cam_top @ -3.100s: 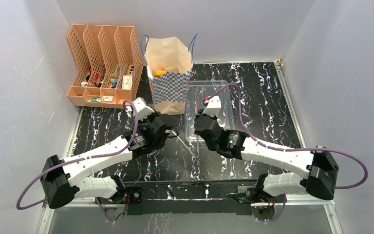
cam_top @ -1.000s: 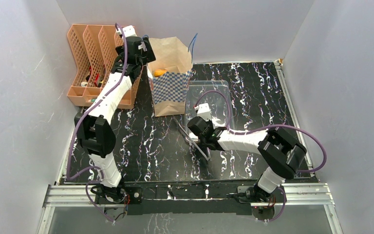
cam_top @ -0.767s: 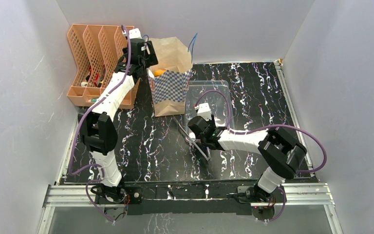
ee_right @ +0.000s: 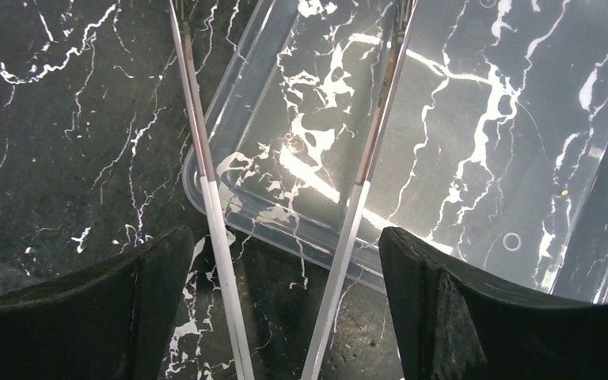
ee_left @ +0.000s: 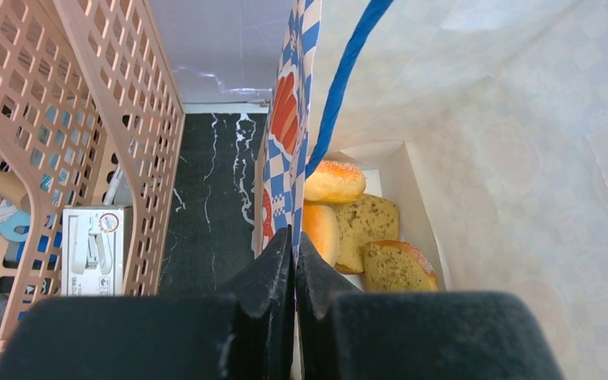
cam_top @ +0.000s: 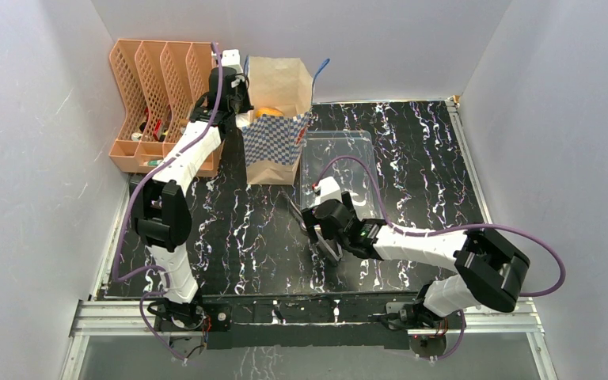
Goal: Take the fake bread out of the paper bag
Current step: Adjust the paper bag at the center of the board.
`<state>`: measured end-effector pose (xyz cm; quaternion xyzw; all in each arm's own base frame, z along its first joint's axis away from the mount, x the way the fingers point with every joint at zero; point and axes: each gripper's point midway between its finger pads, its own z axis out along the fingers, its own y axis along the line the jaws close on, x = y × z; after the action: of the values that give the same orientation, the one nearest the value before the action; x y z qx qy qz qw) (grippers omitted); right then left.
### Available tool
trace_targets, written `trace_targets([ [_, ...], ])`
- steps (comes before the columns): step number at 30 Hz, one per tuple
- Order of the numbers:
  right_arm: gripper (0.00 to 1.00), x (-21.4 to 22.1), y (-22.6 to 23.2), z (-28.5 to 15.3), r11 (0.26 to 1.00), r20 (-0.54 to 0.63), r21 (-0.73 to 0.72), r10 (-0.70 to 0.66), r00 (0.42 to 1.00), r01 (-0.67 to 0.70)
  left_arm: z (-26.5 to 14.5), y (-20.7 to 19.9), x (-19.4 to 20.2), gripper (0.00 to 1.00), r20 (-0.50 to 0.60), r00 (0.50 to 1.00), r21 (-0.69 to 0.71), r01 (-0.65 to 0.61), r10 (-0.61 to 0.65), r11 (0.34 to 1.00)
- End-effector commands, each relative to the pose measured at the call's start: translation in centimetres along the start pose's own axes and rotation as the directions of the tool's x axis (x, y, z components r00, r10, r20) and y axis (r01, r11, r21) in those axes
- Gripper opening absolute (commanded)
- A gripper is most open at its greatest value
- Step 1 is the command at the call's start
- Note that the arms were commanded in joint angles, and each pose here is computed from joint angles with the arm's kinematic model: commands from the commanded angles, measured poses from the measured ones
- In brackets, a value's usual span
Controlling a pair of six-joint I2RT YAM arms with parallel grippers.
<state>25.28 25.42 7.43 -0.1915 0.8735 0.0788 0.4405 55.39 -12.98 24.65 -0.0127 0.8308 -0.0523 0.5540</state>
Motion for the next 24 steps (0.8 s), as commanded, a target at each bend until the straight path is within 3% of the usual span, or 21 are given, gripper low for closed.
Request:
trace_targets([
  [1,0.87,-1.7,0.7,-0.4,0.999,0.074,-0.037,0.014,0.997,-0.012,-3.3,-0.8,-6.9,0.00,0.211,0.977,0.058,-0.001,-0.012,0.998],
  [16,0.85,0.7,1.2,1.4,0.999,0.034,-0.042,-0.006,0.999,0.007,-5.6,-1.3,-9.7,0.00,0.327,0.943,0.085,-0.098,0.065,0.992],
  [21,0.79,1.4,1.4,2.2,0.999,0.024,-0.040,-0.006,1.000,0.007,-5.7,-1.1,-9.8,0.00,0.342,0.937,0.078,-0.106,0.073,0.991],
  [24,0.65,1.8,1.4,2.6,0.999,0.013,-0.033,-0.007,1.000,0.007,-6.2,-0.8,-10.5,0.00,0.375,0.924,0.054,-0.097,0.069,0.994],
])
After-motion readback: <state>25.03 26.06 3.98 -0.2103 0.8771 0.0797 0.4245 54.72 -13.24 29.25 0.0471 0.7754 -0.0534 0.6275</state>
